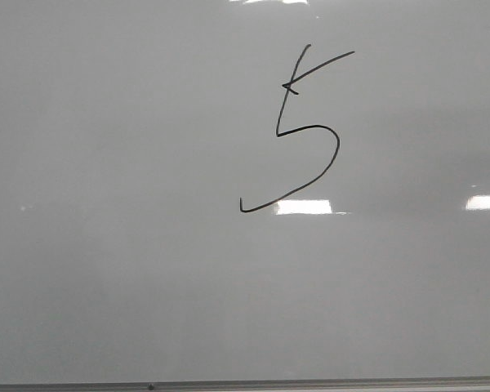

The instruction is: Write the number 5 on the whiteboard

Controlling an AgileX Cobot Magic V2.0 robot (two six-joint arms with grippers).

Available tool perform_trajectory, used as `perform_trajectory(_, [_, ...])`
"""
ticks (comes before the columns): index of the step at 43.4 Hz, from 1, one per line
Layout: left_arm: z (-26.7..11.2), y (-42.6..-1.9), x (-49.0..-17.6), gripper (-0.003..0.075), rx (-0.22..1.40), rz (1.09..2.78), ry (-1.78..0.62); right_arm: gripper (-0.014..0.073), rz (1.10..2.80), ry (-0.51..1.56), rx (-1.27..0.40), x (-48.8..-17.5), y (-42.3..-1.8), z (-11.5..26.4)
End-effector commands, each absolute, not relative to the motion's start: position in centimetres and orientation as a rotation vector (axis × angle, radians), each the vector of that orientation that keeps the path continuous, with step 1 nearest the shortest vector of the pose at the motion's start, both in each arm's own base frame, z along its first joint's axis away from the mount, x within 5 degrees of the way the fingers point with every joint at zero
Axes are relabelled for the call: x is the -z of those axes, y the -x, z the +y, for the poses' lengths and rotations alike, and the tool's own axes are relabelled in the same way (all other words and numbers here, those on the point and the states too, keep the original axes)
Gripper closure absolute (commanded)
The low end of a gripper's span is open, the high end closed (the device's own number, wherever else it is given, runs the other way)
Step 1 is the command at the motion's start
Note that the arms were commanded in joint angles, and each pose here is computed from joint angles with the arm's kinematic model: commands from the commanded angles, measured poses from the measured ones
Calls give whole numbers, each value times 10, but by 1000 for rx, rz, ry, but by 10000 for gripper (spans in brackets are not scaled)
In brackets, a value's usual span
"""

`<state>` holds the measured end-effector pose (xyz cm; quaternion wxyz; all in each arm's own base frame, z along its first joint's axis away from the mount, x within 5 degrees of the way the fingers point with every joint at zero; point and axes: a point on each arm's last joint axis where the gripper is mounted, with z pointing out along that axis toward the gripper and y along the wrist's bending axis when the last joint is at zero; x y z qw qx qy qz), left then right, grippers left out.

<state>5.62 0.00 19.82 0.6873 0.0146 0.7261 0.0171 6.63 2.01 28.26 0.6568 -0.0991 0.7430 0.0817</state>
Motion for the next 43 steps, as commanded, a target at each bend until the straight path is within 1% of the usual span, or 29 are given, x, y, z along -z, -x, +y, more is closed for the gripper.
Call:
perform_trajectory(1, [0, -55, -205, 741, -24, 1530, -20, 664, 1587, 121, -155, -282, -67, 13])
perform_trajectory(6, [0, -55, -205, 741, -24, 1530, -20, 664, 1582, 33, -159, -259, -65, 9])
perform_trajectory(9, [0, -55, -205, 741, -24, 1530, -20, 664, 1577, 1, -128, -245, -62, 5])
perform_trajectory(15, [0, -55, -205, 741, -24, 1530, -20, 664, 1584, -24, -78, -222, -58, 2])
perform_trajectory(22, [0, -55, -205, 741, -24, 1530, -20, 664, 1564, -26, -71, -203, -54, 2])
perform_trajectory(43, [0, -55, -205, 741, -24, 1530, -20, 664, 1580, -26, -71, -200, -55, 2])
